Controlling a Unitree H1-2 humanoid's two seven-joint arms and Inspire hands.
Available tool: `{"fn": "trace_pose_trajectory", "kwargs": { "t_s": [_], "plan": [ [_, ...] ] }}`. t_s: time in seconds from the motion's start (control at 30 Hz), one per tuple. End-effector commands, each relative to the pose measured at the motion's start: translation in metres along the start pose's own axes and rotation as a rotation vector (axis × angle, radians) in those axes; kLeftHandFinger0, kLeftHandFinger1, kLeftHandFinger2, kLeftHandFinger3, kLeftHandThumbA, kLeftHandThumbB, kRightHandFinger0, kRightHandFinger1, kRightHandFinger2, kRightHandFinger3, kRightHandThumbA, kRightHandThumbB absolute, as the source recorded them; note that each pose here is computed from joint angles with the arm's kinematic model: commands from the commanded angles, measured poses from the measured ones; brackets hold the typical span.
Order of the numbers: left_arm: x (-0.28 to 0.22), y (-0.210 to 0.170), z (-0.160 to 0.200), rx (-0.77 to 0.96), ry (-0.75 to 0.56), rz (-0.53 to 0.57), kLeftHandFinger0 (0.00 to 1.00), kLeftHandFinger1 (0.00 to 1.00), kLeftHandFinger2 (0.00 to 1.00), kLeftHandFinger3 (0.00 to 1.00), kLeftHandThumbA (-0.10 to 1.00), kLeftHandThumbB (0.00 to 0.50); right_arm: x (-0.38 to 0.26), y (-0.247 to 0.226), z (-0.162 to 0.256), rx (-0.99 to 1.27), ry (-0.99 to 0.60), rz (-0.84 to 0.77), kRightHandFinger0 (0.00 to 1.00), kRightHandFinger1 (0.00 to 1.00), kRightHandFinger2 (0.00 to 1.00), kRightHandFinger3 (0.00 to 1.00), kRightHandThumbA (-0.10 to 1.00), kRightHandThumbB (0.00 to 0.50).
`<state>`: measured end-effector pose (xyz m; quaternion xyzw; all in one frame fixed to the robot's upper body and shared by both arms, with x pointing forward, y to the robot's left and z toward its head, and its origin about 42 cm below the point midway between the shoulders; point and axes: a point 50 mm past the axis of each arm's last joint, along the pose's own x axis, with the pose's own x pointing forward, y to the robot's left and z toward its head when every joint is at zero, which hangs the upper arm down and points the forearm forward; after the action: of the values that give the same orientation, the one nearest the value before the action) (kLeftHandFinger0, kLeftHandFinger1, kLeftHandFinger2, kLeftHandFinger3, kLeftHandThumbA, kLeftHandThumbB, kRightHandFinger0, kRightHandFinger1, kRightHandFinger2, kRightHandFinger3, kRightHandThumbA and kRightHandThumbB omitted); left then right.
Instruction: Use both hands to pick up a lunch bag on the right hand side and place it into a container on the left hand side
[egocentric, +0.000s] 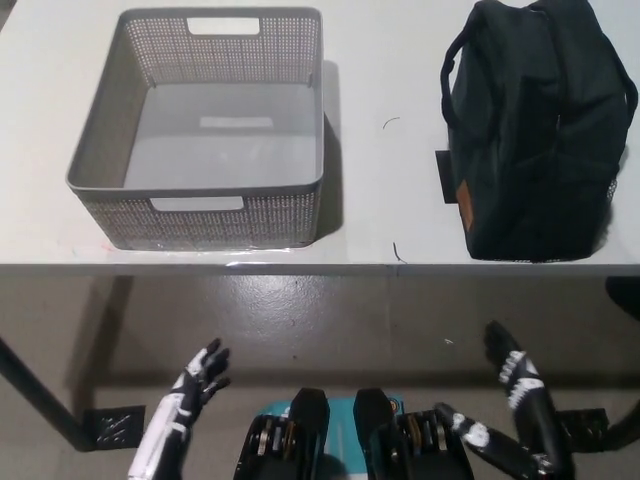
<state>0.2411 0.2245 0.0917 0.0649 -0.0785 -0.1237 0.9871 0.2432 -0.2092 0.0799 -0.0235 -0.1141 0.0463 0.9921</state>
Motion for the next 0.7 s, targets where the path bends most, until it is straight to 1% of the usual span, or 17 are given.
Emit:
{"fn": "trace_pose_trajectory", "kwargs": {
  "t_s": [0.0, 0.03, 0.07, 0.13, 0.17, 0.2, 0.23, 0.27, 0.3, 0.33, 0.43, 0.47, 0.5, 0.53, 0.57, 0.6, 0.67],
  "plan": [
    [0.01, -0.015, 0.053, -0.024, -0.214, -0.185, 1.0, 1.0, 1.0, 1.0, 1.0, 0.332, 0.007, -0.015, 0.047, -0.028, -0.237, -0.042, 1.0, 1.0, 1.0, 1.0, 1.0, 0.213],
    [0.012, -0.021, 0.069, -0.037, -0.247, -0.223, 1.0, 1.0, 1.0, 1.0, 1.0, 0.356, 0.008, -0.019, 0.055, -0.045, -0.267, -0.049, 1.0, 1.0, 1.0, 1.0, 1.0, 0.209],
    [0.014, -0.025, 0.078, -0.039, -0.267, -0.24, 1.0, 1.0, 1.0, 1.0, 1.0, 0.359, 0.009, -0.021, 0.06, -0.053, -0.286, -0.055, 1.0, 1.0, 1.0, 1.0, 1.0, 0.221],
    [0.017, -0.03, 0.092, -0.023, -0.309, -0.263, 1.0, 1.0, 1.0, 1.0, 1.0, 0.359, 0.01, -0.023, 0.069, -0.052, -0.32, -0.064, 1.0, 1.0, 1.0, 1.0, 1.0, 0.233],
    [0.02, -0.032, 0.102, 0.005, -0.348, -0.276, 1.0, 1.0, 1.0, 1.0, 1.0, 0.345, 0.011, -0.024, 0.077, -0.056, -0.348, -0.064, 1.0, 1.0, 1.0, 1.0, 1.0, 0.248],
    [0.024, -0.034, 0.113, 0.03, -0.397, -0.285, 1.0, 1.0, 1.0, 1.0, 1.0, 0.327, 0.013, -0.026, 0.085, -0.063, -0.372, -0.064, 1.0, 1.0, 1.0, 1.0, 1.0, 0.294],
    [0.027, -0.036, 0.122, 0.04, -0.43, -0.296, 1.0, 1.0, 1.0, 1.0, 1.0, 0.323, 0.014, -0.028, 0.092, -0.068, -0.394, -0.067, 1.0, 1.0, 1.0, 1.0, 1.0, 0.32],
    [0.03, -0.036, 0.127, 0.051, -0.451, -0.3, 1.0, 1.0, 1.0, 1.0, 1.0, 0.327, 0.016, -0.03, 0.097, -0.079, -0.406, -0.072, 1.0, 1.0, 1.0, 1.0, 1.0, 0.364],
    [0.036, -0.036, 0.138, 0.069, -0.486, -0.306, 1.0, 1.0, 1.0, 1.0, 1.0, 0.335, 0.021, -0.035, 0.105, -0.089, -0.44, -0.081, 1.0, 1.0, 1.0, 1.0, 1.0, 0.366],
    [0.042, -0.038, 0.147, 0.079, -0.514, -0.315, 1.0, 1.0, 1.0, 1.0, 1.0, 0.337, 0.024, -0.041, 0.112, -0.095, -0.458, -0.094, 1.0, 1.0, 1.0, 1.0, 1.0, 0.387],
    [0.055, -0.035, 0.162, 0.09, -0.547, -0.306, 1.0, 1.0, 1.0, 1.0, 1.0, 0.35, 0.036, -0.05, 0.121, -0.081, -0.472, -0.103, 1.0, 1.0, 1.0, 1.0, 1.0, 0.405],
    [0.061, -0.036, 0.167, 0.094, -0.562, -0.306, 1.0, 1.0, 1.0, 1.0, 1.0, 0.342, 0.039, -0.055, 0.125, -0.076, -0.467, -0.11, 1.0, 1.0, 1.0, 1.0, 1.0, 0.438],
    [0.066, -0.036, 0.172, 0.101, -0.575, -0.306, 1.0, 1.0, 1.0, 1.0, 1.0, 0.34, 0.042, -0.059, 0.128, -0.074, -0.463, -0.119, 1.0, 1.0, 1.0, 1.0, 1.0, 0.449],
    [0.075, -0.036, 0.178, 0.117, -0.587, -0.306, 1.0, 1.0, 1.0, 1.0, 1.0, 0.336, 0.047, -0.066, 0.13, -0.081, -0.47, -0.139, 1.0, 1.0, 1.0, 1.0, 1.0, 0.478],
    [0.082, -0.037, 0.183, 0.128, -0.595, -0.305, 1.0, 1.0, 1.0, 1.0, 1.0, 0.338, 0.051, -0.072, 0.131, -0.088, -0.474, -0.156, 1.0, 1.0, 1.0, 1.0, 1.0, 0.484],
    [0.087, -0.038, 0.185, 0.127, -0.595, -0.307, 1.0, 1.0, 1.0, 1.0, 1.0, 0.357, 0.054, -0.076, 0.132, -0.09, -0.475, -0.166, 1.0, 1.0, 1.0, 1.0, 1.0, 0.487],
    [0.114, -0.043, 0.192, 0.096, -0.594, -0.292, 1.0, 1.0, 1.0, 1.0, 1.0, 0.38, 0.064, -0.089, 0.138, -0.086, -0.478, -0.182, 1.0, 1.0, 1.0, 1.0, 1.0, 0.472]
  ]
}}
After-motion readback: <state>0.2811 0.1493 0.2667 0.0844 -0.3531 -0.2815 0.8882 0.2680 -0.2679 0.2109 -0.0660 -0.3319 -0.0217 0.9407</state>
